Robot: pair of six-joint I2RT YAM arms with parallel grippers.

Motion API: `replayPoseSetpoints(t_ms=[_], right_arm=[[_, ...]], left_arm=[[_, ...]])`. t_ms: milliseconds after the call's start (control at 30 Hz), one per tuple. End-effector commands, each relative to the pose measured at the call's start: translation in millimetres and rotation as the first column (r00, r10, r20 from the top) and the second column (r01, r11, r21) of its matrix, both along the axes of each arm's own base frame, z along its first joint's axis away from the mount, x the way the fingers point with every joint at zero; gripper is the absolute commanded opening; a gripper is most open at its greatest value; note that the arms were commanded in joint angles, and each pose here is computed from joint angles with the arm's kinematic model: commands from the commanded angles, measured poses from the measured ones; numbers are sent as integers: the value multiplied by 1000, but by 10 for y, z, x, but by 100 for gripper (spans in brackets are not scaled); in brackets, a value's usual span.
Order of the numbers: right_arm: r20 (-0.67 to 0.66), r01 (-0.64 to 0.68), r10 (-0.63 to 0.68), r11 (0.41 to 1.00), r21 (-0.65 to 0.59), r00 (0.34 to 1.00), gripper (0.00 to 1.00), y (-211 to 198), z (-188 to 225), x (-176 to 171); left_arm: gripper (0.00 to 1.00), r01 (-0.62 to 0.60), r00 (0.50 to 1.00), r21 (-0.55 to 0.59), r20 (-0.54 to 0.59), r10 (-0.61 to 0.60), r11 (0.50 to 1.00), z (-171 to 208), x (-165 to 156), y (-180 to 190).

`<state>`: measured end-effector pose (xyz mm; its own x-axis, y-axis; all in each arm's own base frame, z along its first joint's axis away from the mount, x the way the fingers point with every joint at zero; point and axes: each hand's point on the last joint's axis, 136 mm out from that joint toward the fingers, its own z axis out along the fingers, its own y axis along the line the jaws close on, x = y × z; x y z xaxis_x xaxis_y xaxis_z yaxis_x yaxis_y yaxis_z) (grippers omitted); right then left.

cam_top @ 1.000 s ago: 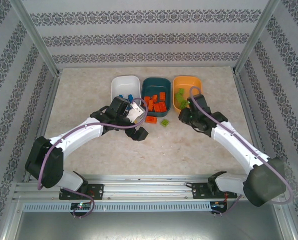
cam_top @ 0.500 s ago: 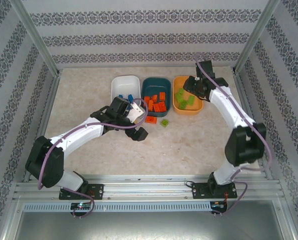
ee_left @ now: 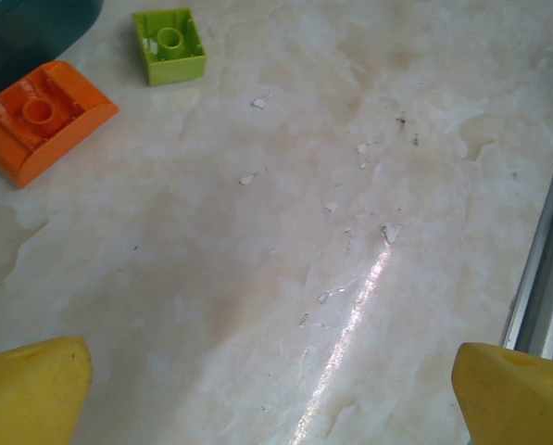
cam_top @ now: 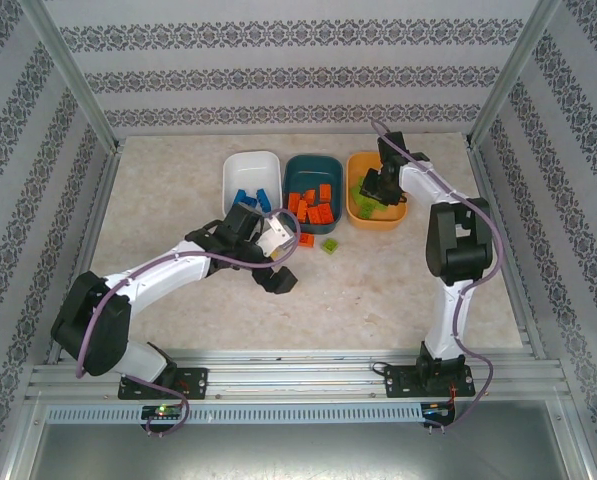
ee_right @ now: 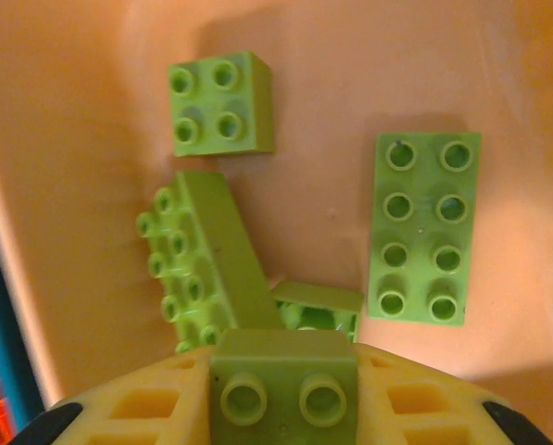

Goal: Sort the legos into containers by color

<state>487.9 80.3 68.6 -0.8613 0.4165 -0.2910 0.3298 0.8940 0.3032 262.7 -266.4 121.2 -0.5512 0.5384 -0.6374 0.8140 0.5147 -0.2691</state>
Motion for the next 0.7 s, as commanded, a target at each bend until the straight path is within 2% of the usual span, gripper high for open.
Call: replayPoseSetpoints(t_ms=[0, 200, 367, 667], right_arm=[[-22, -4, 4, 1000, 10, 1000, 33, -36, -99, -8], [-44, -5, 5, 1000, 5, 999, 37, -43, -214, -30], [-50, -1, 1, 1000, 3, 999, 48, -46, -240, -38], [-34, 0, 0, 1000, 0, 999, 56, -59, -146, -63]], left_arm=[[100, 74, 994, -66, 89, -68, 995, 191, -25, -128], [100, 81, 993, -68, 93, -74, 994, 189, -32, -132], [100, 84, 993, -67, 94, -78, 994, 185, -42, -133], [100, 93, 991, -68, 100, -86, 993, 182, -50, -140]])
